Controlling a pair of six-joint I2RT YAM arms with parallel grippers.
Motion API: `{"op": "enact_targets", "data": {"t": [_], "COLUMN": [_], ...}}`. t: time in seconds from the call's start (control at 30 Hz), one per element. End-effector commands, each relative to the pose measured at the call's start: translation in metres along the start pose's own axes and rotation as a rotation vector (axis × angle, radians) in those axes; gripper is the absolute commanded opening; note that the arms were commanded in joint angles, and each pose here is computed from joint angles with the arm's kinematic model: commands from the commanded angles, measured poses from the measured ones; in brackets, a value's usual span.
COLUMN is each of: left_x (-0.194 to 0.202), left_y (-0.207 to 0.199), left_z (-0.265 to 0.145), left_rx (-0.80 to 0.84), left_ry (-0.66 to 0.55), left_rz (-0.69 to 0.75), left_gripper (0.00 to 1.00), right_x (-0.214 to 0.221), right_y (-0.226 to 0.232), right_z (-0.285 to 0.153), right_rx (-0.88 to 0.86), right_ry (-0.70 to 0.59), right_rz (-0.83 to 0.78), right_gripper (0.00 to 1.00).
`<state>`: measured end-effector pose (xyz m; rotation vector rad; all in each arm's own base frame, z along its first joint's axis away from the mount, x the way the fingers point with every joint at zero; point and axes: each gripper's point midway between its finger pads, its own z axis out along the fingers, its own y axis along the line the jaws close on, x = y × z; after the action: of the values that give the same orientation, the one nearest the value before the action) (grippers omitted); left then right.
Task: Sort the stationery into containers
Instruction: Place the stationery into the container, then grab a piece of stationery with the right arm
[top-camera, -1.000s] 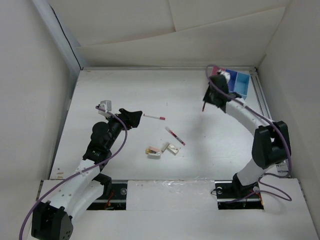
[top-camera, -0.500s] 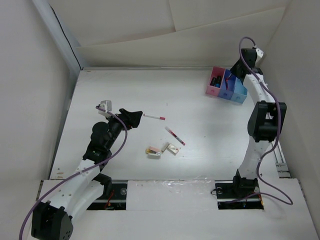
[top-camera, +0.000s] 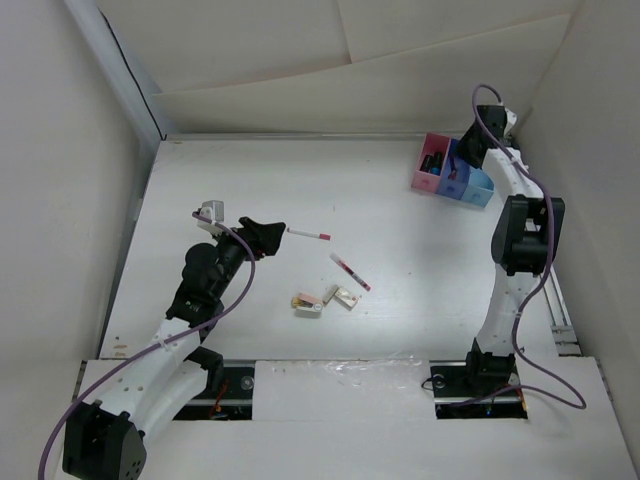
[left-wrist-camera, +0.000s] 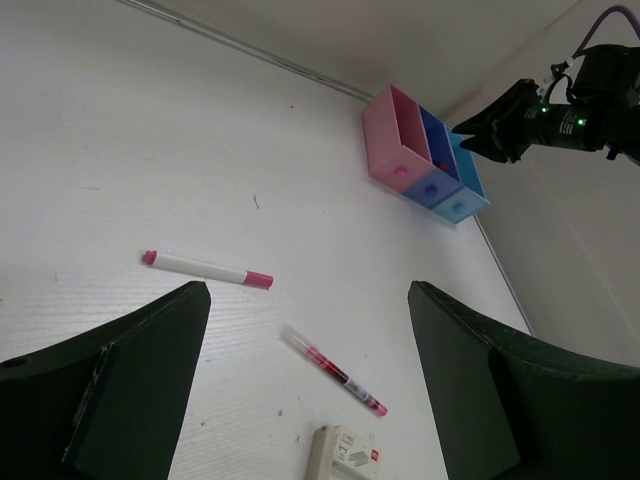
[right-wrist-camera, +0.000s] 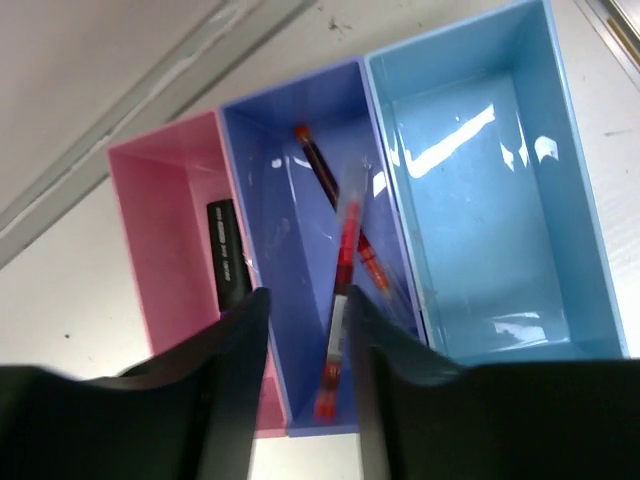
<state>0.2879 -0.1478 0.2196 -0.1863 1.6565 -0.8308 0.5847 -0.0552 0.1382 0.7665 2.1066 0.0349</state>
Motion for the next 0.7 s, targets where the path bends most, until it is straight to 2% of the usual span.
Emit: {"op": "enact_targets", "data": {"t": [0.0,0.07,0.2,0.27,0.3,0.33,0.37,0.4,0.43,0.47,0.5,0.53,0.57,0.67], "left_x": [-0.021,-0.021,-0.021,-0.021,-0.023,-0.023,-0.023,-0.023,-0.023,-0.023,-0.023,-0.021,-0.021,-0.023], "left_y": [-0.017,-0.017,-0.017,-0.017,-0.018,-0.018,-0.018,-0.018,-0.018,-0.018,-0.018,-0.017,-0.017,-0.016], "left_z": [0.002,0.002,0.002,0.002,0.001,0.0,0.0,0.0,0.0,0.0,0.0,0.002,0.002,0.0], "left_rx": [0.05,0.05,0.05,0.05,0.055,0.055,0.055,0.055,0.055,0.055,0.055,0.05,0.05,0.044], "left_ry": [-0.061,-0.061,-0.061,-0.061,-0.068,-0.068,-0.068,-0.068,-0.068,-0.068,-0.068,-0.061,-0.061,-0.069], "left_rz": [0.001,0.001,0.001,0.001,0.002,0.002,0.002,0.002,0.002,0.002,0.002,0.001,0.001,0.001], "left_gripper": [0.78,0.78,0.78,0.78,0.78,0.78,0.78,0.78,0.78,0.78,0.78,0.78,0.78,0.78], "right_x": [-0.032,-0.036,-0.049,-0.05,-0.037,-0.007,-0.005,0.009,0.04,0.076,0.095,0.132,0.167,0.233], "right_y": [0.011,0.012,0.023,0.035,0.055,0.055,0.065,0.078,0.103,0.1,0.11,0.13,0.124,0.131], "right_z": [-0.016,-0.024,-0.056,-0.086,-0.1,-0.103,-0.129,-0.14,-0.158,-0.169,-0.179,-0.199,-0.203,-0.243], "right_rx": [-0.046,-0.054,-0.102,-0.153,-0.205,-0.214,-0.259,-0.31,-0.382,-0.407,-0.449,-0.507,-0.513,-0.582], "right_ry": [-0.07,-0.084,-0.114,-0.142,-0.134,-0.087,-0.11,-0.108,-0.073,-0.027,-0.02,0.022,0.073,0.138], "right_rz": [0.013,0.016,0.008,0.002,-0.019,-0.043,-0.052,-0.067,-0.111,-0.143,-0.175,-0.232,-0.299,-0.454], "right_gripper": [0.44,0.52,0.52,0.37,0.27,0.16,0.0,0.0,0.0,0.0,0.0,0.0,0.0,0.0]}}
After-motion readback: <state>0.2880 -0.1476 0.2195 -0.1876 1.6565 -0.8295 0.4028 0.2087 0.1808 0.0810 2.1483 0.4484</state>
